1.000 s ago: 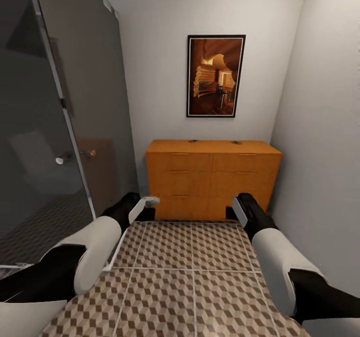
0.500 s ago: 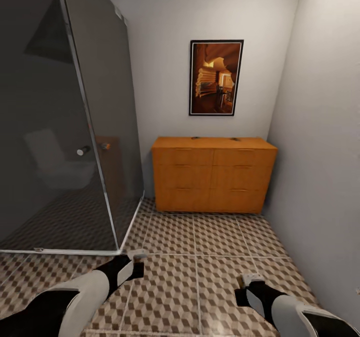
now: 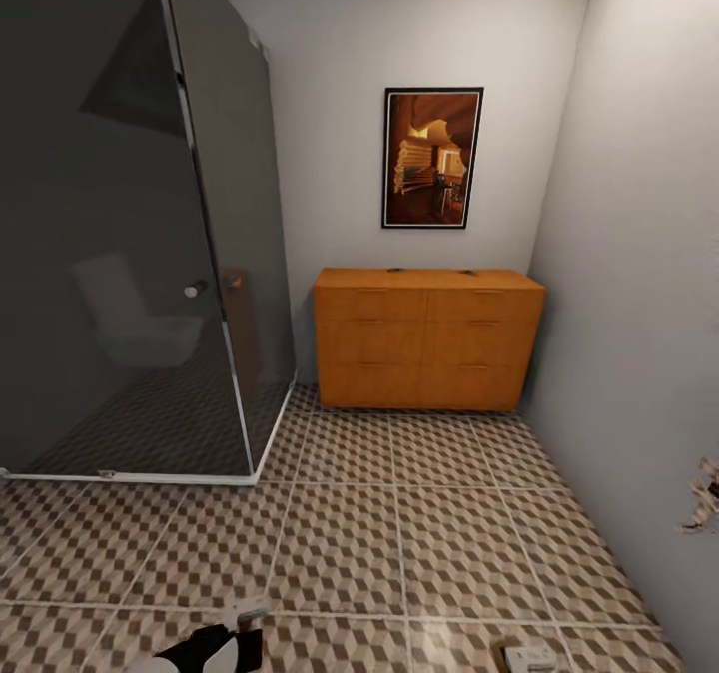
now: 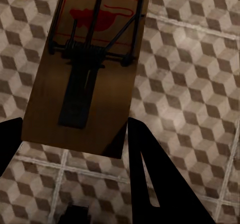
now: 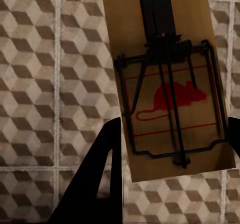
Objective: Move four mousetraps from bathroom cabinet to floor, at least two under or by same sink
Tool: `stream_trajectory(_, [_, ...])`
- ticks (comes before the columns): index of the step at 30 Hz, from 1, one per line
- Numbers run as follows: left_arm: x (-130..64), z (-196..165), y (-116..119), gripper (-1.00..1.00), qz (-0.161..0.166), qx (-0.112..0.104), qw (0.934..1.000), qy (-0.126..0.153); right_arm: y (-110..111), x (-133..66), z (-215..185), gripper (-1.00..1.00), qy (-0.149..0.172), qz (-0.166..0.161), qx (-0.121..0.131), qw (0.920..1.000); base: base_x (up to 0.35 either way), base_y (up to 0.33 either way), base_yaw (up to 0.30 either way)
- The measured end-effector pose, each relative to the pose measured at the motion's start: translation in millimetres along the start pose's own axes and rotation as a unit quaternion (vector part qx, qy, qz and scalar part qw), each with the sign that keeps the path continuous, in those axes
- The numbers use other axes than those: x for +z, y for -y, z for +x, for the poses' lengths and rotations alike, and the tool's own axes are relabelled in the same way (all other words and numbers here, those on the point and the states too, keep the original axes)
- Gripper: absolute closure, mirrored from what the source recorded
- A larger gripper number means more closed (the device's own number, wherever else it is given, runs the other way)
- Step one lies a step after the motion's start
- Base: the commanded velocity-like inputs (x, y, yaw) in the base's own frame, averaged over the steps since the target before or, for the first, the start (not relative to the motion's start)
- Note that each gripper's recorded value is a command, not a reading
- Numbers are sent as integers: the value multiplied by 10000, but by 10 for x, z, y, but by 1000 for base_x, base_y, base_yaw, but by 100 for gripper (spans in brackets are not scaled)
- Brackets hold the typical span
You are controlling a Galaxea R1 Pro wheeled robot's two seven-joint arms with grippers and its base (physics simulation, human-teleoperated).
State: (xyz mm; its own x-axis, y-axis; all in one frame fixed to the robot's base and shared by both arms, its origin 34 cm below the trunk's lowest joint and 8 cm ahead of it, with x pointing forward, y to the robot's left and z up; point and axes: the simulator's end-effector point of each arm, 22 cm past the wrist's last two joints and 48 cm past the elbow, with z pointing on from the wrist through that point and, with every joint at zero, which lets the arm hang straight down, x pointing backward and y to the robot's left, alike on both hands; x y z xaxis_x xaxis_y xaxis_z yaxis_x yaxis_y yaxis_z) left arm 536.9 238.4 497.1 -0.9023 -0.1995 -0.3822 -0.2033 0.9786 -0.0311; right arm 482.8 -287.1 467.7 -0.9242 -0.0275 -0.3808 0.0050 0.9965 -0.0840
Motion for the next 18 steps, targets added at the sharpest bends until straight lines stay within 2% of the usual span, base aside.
stream_trajectory(4, [4, -17, -24, 100, -17, -29, 9999, 111, -34, 1, 94, 100, -17, -26, -3, 10000, -73, 25, 154])
stream_trajectory(6, [27, 181, -74, 100, -47, -93, 9999, 12, 12, 3, 159, 100, -66, 9, -4, 10000, -10, 4, 278])
stream_trajectory(7, [45, 331, -161, 100, -95, -205, 9997, -76, 20, 4, 169, 100, -68, 16, -4, 10000, -6, 2, 288])
stream_trajectory(12, [71, 509, -417, 100, -236, -683, 9973, -114, 20, 5, 260, 100, -106, 23, -8, 9999, -2, 1, 296])
stream_trajectory(13, [77, 574, -490, 100, -282, -880, 9957, -115, 26, 5, 287, 100, -122, 26, -9, 9999, -1, 0, 299])
stream_trajectory(18, [84, 720, -588, 100, -353, -1099, 9932, -119, 35, 5, 313, 100, -137, 38, -11, 9999, 0, 0, 300])
